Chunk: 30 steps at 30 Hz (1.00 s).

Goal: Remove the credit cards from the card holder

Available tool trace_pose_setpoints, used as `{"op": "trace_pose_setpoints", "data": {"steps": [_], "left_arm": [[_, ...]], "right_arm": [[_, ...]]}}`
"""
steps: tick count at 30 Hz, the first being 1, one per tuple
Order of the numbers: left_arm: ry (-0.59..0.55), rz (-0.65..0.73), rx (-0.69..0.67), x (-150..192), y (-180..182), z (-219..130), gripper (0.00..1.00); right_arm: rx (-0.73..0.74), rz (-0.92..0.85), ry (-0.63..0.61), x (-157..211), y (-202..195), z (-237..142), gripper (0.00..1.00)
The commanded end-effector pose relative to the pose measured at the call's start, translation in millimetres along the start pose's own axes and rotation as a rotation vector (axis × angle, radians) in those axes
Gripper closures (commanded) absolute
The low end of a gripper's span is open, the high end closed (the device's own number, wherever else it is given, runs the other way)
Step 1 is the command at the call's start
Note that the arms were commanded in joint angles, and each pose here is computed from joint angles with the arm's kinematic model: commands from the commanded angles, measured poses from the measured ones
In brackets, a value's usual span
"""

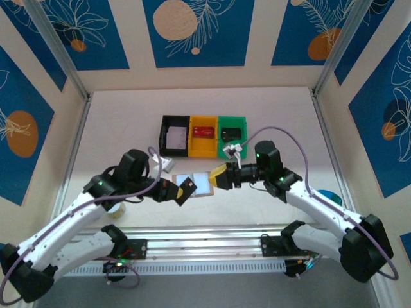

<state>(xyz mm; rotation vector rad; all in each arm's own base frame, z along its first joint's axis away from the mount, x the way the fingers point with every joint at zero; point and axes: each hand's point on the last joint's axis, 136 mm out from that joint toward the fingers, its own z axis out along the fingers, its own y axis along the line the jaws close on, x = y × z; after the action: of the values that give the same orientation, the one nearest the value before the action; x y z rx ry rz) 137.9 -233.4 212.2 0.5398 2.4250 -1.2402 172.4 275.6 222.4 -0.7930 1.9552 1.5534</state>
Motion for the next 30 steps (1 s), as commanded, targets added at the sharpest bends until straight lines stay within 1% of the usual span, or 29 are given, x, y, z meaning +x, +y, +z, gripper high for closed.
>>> {"op": "trace_pose_setpoints", "data": {"steps": [1,3,7,9,13,21,27,28,30], "left_arm": [[-0.269,-0.132,0.051,-39.0,-3.3,-6.5,1.00],[-0.343,-0.151,0.092,-47.8,-5.4,-9.0,1.00],[-0.417,-0.175,0.159,-52.2,-7.6,-5.2,1.00],[-0.445,-0.184,0.200,-54.1,-11.5,-3.3,1.00],[-0.473,-0.176,0.257,-53.4,-21.6,0.9,1.00],[-0.519,-0.160,0.324,-50.9,-33.5,-0.3,1.00],[-0.509,-0.156,0.326,-47.1,-34.7,2.3,1.00],[-0.508,-0.156,0.327,-46.5,-34.1,3.2,1.00],[-0.513,-0.155,0.331,-46.0,-34.0,3.6,1.00]], "right_arm": [[0.010,0.086,-0.110,-2.6,-0.8,-1.7,0.47],[0.000,0.091,-0.146,0.7,4.3,-0.2,0.46],[0.004,0.089,-0.222,0.2,10.4,5.7,0.41],[0.007,0.078,-0.247,-1.9,13.1,10.1,0.40],[0.000,0.076,-0.249,-5.1,15.1,19.6,0.40],[-0.004,0.087,-0.225,-10.8,13.9,33.9,0.41],[-0.027,0.048,-0.244,-22.6,24.4,35.4,0.47],[-0.032,0.046,-0.241,-23.1,25.9,36.4,0.50],[-0.048,0.041,-0.229,-23.1,29.7,39.6,0.58]]}}
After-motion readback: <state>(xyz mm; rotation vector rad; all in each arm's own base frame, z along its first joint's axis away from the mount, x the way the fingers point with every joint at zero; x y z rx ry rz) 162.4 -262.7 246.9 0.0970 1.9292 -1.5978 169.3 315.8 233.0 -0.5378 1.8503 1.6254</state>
